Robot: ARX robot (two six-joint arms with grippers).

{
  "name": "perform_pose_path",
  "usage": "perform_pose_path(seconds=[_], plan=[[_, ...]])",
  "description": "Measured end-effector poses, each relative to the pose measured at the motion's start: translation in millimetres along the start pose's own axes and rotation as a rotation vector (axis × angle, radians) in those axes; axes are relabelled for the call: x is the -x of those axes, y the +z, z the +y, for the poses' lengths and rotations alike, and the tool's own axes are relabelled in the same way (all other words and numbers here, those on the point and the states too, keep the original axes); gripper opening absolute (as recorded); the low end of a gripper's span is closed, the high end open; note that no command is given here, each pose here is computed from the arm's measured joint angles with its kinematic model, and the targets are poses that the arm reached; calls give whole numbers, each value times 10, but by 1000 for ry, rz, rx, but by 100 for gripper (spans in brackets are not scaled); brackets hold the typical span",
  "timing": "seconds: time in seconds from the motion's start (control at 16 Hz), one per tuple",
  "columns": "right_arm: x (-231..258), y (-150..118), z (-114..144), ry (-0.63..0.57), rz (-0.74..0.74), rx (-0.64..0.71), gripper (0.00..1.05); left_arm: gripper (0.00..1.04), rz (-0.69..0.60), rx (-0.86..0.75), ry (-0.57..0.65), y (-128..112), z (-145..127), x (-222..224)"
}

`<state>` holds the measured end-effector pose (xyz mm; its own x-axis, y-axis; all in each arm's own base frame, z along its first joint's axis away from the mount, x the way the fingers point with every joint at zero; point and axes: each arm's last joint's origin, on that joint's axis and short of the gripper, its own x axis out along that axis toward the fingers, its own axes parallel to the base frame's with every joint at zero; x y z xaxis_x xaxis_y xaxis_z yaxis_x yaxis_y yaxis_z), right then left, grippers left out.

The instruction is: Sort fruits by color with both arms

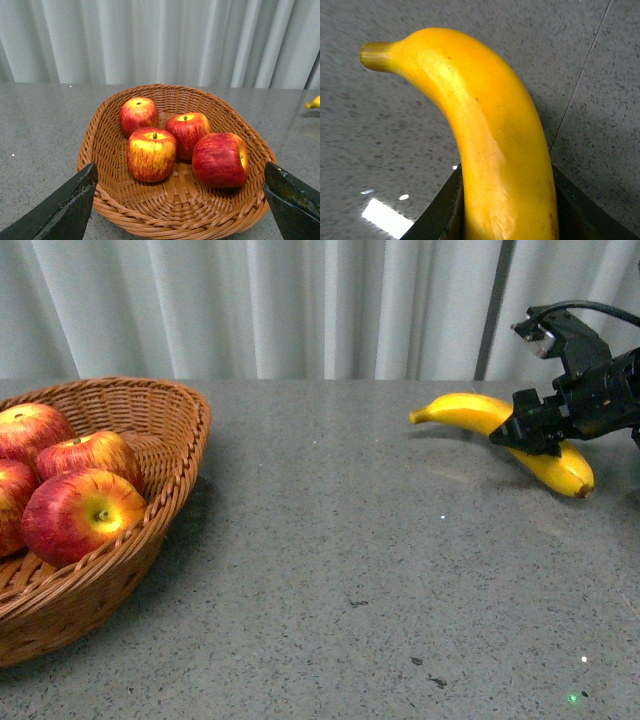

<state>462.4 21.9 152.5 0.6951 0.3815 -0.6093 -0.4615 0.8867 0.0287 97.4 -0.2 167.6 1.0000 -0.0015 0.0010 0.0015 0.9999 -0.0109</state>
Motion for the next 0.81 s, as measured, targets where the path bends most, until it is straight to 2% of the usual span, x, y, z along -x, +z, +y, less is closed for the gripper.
perform_pose_path(seconds=[0.19,0.31,0.38,0.5,0.69,0.75,0.81], plan=[[592,258,76,78,-159,-29,37,98,0,0,0,0,0,0],[1324,456,110,90,-316,5,37,98,0,0,0,0,0,0],[1692,453,88,66,-367,13,37,98,0,0,0,0,0,0],[2310,231,-67,-49,-393,0,37,98,0,0,0,0,0,0],[2571,-230,-532,-260,-274,-99,37,98,0,0,0,0,0,0],[2549,-390,-661,-282,-218,-142,40,98,0,0,0,0,0,0],[2501,-525,-727,-295,-186,-173,52,98,0,0,0,0,0,0]])
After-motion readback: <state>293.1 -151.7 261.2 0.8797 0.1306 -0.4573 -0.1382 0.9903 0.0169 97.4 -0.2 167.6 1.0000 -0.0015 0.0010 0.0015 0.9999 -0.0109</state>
